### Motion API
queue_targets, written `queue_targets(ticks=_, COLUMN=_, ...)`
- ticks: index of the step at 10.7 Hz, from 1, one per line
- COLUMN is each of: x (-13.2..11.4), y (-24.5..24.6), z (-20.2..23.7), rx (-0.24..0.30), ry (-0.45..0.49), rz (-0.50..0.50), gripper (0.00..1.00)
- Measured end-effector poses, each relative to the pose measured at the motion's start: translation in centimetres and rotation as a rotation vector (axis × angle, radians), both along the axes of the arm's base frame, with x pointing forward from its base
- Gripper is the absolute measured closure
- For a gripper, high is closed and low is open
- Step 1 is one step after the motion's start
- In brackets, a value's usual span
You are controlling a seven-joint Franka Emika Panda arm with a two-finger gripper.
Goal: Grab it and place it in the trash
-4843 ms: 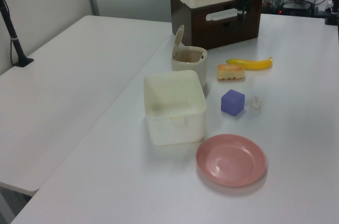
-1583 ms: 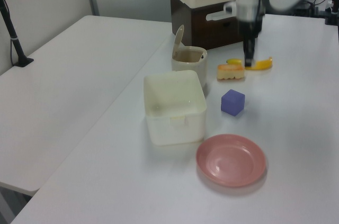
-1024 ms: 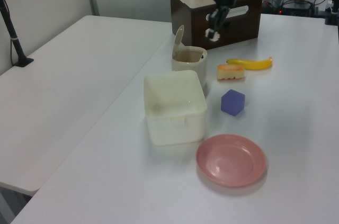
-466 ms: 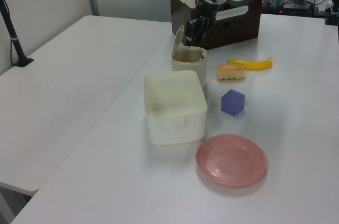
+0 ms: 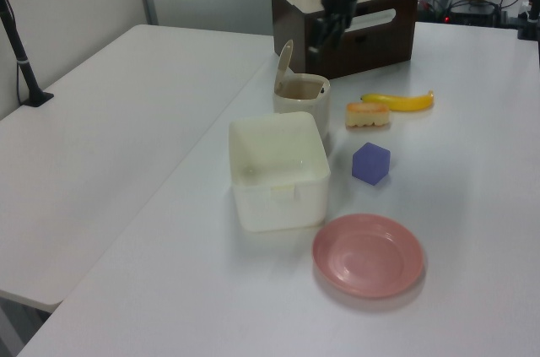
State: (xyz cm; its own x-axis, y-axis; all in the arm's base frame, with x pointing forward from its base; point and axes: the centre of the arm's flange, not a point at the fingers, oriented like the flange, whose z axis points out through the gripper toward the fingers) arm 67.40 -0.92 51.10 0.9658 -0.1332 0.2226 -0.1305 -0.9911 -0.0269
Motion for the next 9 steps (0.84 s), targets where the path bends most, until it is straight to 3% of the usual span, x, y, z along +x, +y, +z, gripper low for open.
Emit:
queue_targets(ticks=2, x=-3.6, y=-3.4, z=3.4, rx=-0.002, ry=0.123, rz=0.091, gripper=0.00)
queue_targets(ticks=4, x=-6.5, y=-4.9, z=6.4, rx=0.015, ry=0.175, rz=0.103, gripper=0.00)
queue_targets(ticks=9, x=-7.6, y=-5.2, z=6.1, rx=0.028, ry=0.240, rz=0.098, gripper=0.00)
